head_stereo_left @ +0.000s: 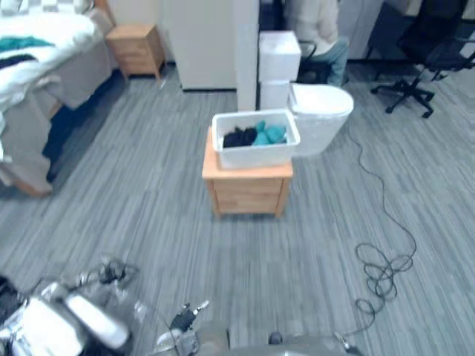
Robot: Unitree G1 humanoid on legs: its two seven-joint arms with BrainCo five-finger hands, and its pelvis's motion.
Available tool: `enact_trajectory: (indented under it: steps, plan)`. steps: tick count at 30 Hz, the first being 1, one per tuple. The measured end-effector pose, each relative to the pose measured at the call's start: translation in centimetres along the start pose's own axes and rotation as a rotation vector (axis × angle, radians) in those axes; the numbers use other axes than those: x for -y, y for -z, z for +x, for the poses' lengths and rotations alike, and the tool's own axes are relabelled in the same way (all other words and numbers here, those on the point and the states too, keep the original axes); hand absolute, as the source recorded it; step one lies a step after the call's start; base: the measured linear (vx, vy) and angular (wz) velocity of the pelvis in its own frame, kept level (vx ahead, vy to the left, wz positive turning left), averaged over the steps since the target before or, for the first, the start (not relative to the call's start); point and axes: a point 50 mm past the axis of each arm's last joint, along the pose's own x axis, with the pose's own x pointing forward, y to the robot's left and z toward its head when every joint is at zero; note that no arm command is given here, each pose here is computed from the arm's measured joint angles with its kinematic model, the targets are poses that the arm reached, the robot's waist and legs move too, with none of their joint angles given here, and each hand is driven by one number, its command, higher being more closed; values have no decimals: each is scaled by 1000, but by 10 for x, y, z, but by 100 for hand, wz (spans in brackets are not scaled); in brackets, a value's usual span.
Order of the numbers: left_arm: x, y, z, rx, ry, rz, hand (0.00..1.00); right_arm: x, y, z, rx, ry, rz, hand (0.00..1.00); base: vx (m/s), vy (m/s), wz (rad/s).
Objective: Pick up the laundry basket with both hands and put the clothes into the washing machine.
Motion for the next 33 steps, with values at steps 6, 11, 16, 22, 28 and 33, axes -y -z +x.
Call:
enact_trajectory:
  steps: [6, 11, 16, 22, 28, 33]
  plan:
    - [-4, -4, -1, 45, -24, -17, 0, -34, -24, 6, 83, -70, -21, 0, 539, 128, -53]
    - [-22, 0, -3, 17, -62, 15, 0, 3, 9, -2, -16, 20, -18, 0, 722, 335, -8]
    - [-16, 7, -2, -51, -24, 103, 0, 33, 26, -10, -72, 101, 29, 0, 706, 248, 36]
    - [5, -9, 5, -14, 45, 181, 0, 51, 34, -17, -86, 152, 70, 0, 410, 11, 31]
    - [2, 5, 1, -37, 38, 151, 0, 52, 36, -18, -88, 163, 85, 0, 238, -255, 39]
    - [-1, 15, -3, -59, 11, 159, 0, 54, 21, -14, -55, 159, 52, 0, 123, -139, 20]
